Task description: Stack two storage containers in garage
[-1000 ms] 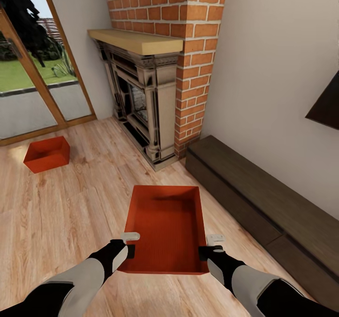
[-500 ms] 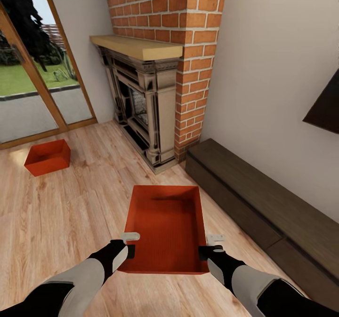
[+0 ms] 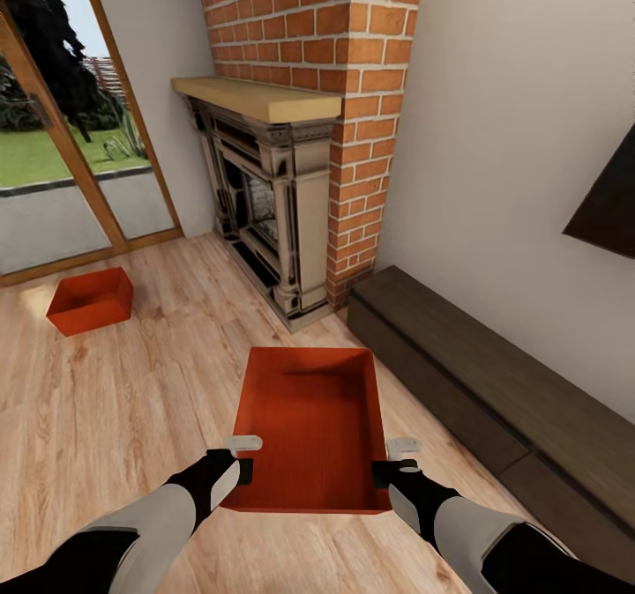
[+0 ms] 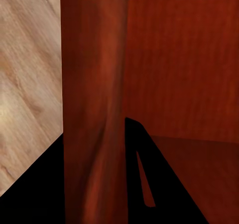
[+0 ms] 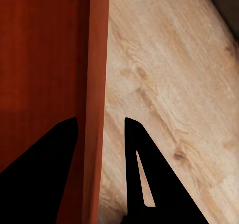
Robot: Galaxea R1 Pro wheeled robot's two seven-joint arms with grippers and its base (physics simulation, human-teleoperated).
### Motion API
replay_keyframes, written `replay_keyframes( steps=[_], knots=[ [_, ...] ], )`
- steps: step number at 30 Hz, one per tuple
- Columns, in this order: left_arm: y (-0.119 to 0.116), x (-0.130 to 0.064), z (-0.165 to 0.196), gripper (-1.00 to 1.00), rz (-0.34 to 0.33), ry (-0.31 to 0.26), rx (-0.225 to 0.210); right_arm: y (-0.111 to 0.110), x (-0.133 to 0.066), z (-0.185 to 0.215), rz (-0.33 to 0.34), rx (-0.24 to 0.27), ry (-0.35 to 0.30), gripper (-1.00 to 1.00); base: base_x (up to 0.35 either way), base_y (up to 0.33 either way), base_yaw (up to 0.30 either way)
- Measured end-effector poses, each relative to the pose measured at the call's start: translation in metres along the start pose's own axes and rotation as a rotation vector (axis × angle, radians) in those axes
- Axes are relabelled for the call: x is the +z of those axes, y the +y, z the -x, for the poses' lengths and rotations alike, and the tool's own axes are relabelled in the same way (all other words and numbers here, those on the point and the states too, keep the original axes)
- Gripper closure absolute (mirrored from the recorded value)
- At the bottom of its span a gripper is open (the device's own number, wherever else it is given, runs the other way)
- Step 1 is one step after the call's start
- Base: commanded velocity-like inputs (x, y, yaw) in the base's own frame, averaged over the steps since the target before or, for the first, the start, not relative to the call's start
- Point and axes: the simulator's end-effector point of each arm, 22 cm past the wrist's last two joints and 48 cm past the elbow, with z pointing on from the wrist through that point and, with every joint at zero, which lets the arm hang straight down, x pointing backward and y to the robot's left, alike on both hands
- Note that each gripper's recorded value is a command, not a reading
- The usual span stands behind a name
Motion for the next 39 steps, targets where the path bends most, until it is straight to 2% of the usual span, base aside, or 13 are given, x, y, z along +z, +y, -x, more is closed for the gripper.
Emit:
replay_keyframes(
  steps=[39],
  knots=[
    [0.002, -0.023, 0.026, 1.00, -0.003, -0.062, -0.008, -0.001, -0.019, 0.031, -0.003, 0.002, -0.062, 1.00, 0.000, 0.000, 0.000]
  ],
)
